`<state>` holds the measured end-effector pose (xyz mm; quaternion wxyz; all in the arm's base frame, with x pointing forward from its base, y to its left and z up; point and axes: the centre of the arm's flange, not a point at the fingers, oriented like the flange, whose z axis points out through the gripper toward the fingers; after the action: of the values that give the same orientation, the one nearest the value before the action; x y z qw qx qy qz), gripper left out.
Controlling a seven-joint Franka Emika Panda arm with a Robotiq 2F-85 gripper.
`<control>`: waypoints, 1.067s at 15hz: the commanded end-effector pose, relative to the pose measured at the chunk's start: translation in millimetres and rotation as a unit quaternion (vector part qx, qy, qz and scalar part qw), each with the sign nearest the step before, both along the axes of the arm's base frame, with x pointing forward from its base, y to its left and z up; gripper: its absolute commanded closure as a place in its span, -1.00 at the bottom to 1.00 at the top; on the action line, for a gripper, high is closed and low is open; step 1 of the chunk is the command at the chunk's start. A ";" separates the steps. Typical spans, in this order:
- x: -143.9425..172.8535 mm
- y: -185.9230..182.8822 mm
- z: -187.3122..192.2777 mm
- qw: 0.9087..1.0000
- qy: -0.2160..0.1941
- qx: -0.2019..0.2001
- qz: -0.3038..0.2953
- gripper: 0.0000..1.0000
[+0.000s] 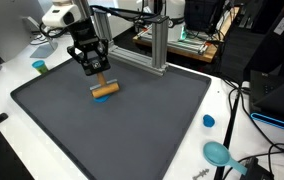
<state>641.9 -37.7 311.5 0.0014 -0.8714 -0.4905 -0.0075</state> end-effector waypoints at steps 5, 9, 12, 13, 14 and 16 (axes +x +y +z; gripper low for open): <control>11.5 -12.2 -35.3 0.998 0.033 -0.051 -0.021 0.56; 16.5 -15.0 -44.4 0.994 0.061 -0.078 -0.040 0.56; 18.7 -19.3 -52.4 0.991 0.087 -0.094 -0.047 0.56; 17.3 -24.1 -59.9 0.988 0.103 -0.101 -0.049 0.56; 18.6 -28.7 -60.4 0.987 0.111 -0.107 -0.053 0.56; 18.9 -34.9 -38.8 0.988 0.107 -0.092 -0.069 0.56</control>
<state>650.6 -59.5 291.0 -0.0420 -0.8892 -0.4410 0.1141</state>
